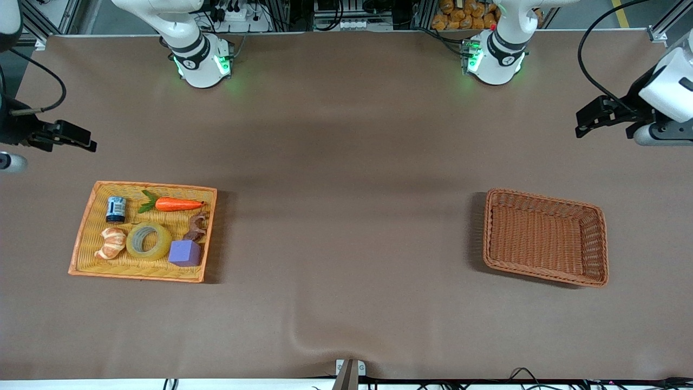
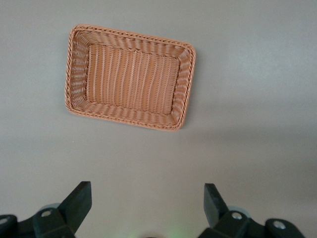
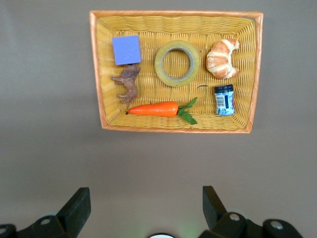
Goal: Transfer tape with both arms
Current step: 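Reach the right gripper down over the yellow tape roll in the tray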
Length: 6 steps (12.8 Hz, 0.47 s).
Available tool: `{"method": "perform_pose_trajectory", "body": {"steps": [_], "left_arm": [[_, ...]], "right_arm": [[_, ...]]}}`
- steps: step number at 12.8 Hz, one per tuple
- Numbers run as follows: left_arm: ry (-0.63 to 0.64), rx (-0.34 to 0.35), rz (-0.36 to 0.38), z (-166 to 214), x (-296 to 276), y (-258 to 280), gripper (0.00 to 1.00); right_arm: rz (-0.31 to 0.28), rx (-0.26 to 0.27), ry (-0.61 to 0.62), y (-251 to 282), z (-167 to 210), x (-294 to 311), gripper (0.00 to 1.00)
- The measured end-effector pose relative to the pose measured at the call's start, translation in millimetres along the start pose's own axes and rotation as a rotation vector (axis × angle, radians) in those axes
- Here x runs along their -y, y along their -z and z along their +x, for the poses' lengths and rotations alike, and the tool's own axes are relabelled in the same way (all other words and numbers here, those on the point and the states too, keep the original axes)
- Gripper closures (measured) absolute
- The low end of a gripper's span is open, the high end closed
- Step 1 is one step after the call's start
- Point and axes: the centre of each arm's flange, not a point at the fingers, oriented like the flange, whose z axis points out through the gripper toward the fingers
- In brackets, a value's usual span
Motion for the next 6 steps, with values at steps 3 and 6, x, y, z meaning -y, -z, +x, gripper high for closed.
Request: {"method": "perform_pose_trajectory", "body": {"steps": [3,6], "left_arm": [[-0.002,0.003,0.001,-1.2,-1.1,0.7,0.00],[-0.002,0.005,0.001,-1.6,-1.5,1.2,0.00]], "right_arm": [[0.004,0.021,0.018,-63.8,45.9,-29.2,0.00],[0.004,0.050,0.043,-156.9,97.9,-46.7,0.00]]}}
